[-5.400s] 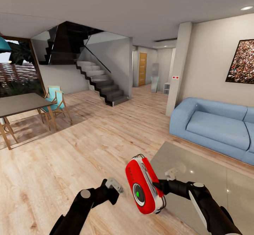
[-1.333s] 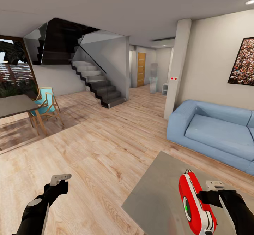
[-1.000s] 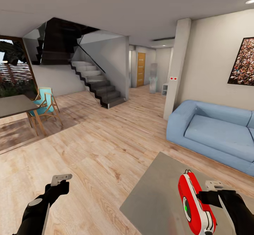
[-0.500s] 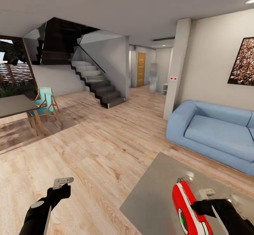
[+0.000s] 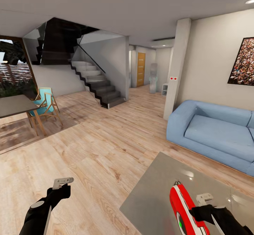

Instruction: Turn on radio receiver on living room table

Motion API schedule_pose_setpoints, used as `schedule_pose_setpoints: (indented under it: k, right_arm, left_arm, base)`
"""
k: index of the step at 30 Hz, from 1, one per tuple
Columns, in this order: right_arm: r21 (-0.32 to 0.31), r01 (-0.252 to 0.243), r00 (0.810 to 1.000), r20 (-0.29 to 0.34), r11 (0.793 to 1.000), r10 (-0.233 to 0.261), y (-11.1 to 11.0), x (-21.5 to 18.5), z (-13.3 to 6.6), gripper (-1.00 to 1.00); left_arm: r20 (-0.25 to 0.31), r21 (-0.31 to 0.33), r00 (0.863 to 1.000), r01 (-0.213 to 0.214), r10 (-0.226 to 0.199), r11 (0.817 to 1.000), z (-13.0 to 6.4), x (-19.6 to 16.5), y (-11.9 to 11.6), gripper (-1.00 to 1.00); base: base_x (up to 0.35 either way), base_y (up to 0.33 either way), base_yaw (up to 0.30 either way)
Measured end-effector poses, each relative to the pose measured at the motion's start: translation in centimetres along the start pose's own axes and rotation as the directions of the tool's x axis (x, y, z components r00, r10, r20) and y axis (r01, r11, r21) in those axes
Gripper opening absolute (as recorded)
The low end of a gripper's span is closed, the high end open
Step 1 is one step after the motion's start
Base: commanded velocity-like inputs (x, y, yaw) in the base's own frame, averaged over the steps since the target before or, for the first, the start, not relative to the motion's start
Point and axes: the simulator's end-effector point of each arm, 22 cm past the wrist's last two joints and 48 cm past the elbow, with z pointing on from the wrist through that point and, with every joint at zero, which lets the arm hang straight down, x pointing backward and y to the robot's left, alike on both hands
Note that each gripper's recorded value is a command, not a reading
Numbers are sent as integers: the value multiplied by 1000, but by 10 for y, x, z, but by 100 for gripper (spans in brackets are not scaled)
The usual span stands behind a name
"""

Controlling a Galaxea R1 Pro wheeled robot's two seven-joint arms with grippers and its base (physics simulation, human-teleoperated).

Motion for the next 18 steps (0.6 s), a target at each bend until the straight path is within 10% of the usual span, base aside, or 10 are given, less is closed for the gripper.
schedule_pose_setpoints:
  k: [18]
  right_arm:
    - [-29, 2, 999, 49, 1000, 0, 9, 3, 6, -100]
  left_arm:
    - [-3, 0, 1000, 0, 0, 1000, 0, 2, -1, -100]
  base:
    - [0, 0, 0]
